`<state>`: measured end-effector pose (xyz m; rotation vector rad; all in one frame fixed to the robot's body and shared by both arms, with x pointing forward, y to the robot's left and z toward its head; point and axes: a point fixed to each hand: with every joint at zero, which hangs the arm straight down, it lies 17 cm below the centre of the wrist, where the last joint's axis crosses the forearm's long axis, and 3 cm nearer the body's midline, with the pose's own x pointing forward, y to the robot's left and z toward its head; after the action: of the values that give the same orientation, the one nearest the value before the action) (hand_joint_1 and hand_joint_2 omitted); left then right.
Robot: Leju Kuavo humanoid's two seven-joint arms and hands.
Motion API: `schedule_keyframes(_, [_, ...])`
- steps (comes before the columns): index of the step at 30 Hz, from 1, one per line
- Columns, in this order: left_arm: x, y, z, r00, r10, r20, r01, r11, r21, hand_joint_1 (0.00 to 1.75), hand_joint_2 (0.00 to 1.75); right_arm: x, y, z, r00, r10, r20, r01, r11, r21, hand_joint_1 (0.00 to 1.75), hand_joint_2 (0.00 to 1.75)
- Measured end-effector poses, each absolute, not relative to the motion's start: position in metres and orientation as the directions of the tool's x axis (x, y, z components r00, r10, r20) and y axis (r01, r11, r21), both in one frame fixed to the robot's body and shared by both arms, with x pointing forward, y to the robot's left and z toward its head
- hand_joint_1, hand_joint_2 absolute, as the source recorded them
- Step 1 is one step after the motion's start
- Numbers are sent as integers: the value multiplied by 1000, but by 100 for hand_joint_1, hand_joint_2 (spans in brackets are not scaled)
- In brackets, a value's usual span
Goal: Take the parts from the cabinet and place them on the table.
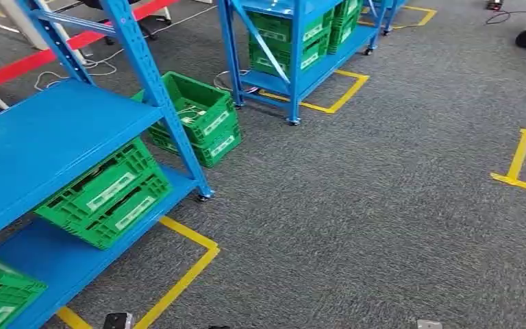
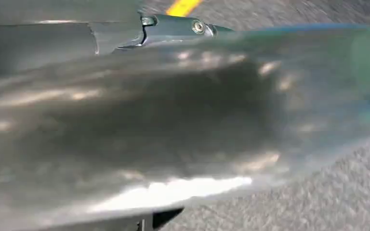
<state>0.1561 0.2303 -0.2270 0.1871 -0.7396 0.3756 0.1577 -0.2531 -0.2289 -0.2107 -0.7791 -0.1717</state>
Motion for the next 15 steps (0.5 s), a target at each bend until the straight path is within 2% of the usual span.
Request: schedule_keyframes(15, [145, 260, -230, 662, 290, 691, -444, 895, 50, 0, 0, 165, -230, -226, 695, -60, 716, 187, 977, -100, 0, 0])
